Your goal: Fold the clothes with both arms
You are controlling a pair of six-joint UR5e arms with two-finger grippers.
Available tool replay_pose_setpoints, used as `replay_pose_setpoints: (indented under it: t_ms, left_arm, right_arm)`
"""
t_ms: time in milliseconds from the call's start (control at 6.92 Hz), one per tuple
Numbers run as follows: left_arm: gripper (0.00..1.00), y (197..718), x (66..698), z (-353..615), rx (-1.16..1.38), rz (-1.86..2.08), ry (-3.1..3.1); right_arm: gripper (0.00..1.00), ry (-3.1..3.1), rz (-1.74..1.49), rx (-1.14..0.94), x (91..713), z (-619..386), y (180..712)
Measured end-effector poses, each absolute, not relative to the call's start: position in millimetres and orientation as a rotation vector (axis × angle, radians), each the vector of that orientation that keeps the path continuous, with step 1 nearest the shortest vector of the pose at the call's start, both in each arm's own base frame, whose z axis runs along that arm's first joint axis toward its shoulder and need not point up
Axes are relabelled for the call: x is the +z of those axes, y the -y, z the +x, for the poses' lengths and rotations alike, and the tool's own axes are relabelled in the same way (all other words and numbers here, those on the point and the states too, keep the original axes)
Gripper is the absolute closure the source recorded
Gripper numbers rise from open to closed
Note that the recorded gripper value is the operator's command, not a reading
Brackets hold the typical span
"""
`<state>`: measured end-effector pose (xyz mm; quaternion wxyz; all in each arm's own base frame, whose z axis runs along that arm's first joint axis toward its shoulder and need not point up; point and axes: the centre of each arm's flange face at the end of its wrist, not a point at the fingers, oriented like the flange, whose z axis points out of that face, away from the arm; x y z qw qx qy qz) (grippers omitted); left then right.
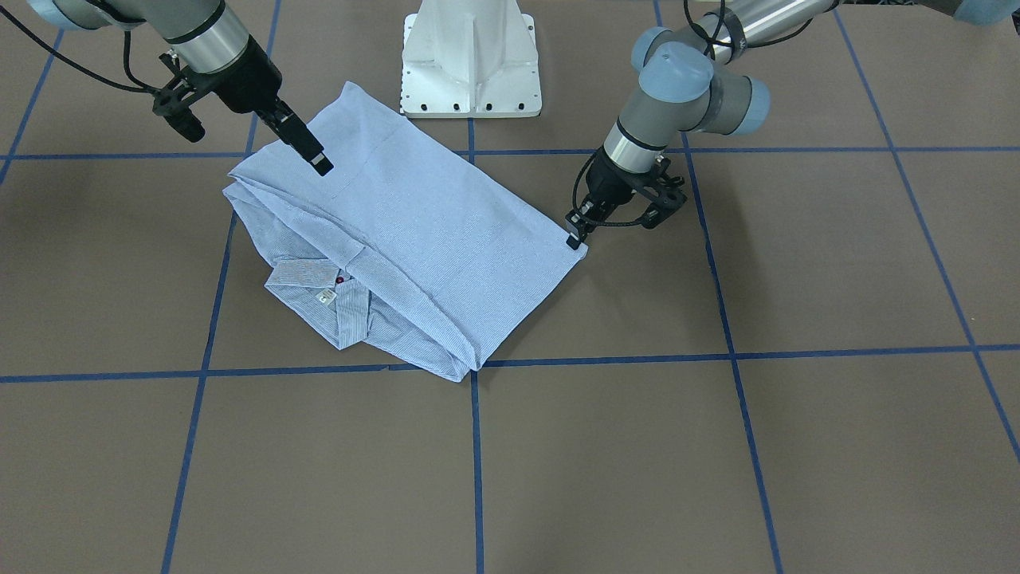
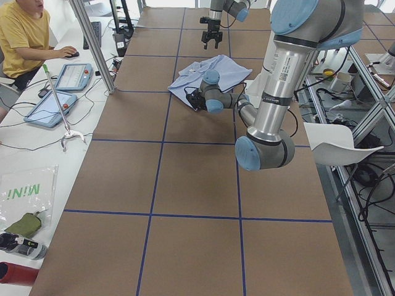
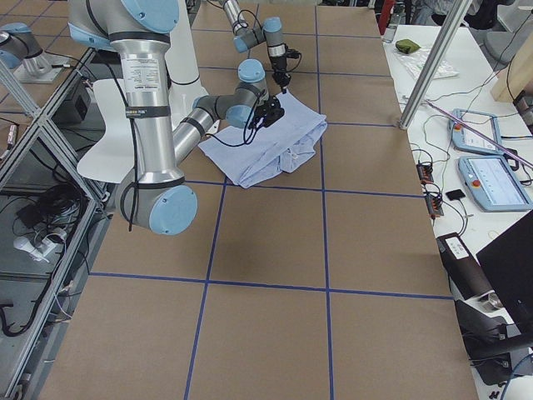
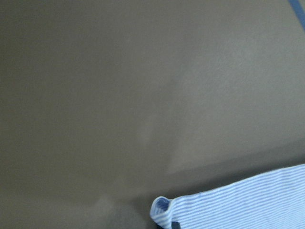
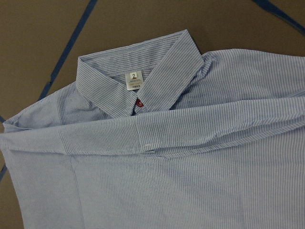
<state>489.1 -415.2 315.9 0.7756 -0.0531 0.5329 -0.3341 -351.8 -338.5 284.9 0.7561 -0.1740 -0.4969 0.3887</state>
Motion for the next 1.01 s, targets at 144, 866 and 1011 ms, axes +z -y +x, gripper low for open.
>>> replay_pose_setpoints:
  t_ms: [144, 866, 1011]
  left_arm:
    - [1.0, 463, 307, 470, -0.718, -0.025, -1.158]
    - [0.18, 674, 305, 479, -0.731, 0.205, -1.114]
    - [0.01, 677, 308, 479, -0.709, 0.221, -1.118]
  right_arm:
    - [0.0, 1.082, -0.38, 0.848, 285, -352, 339]
    - [0.0, 1.1, -0.368, 0.85, 277, -360, 347]
    - [0.0, 1.112, -0.356, 0.845, 272, -362, 354]
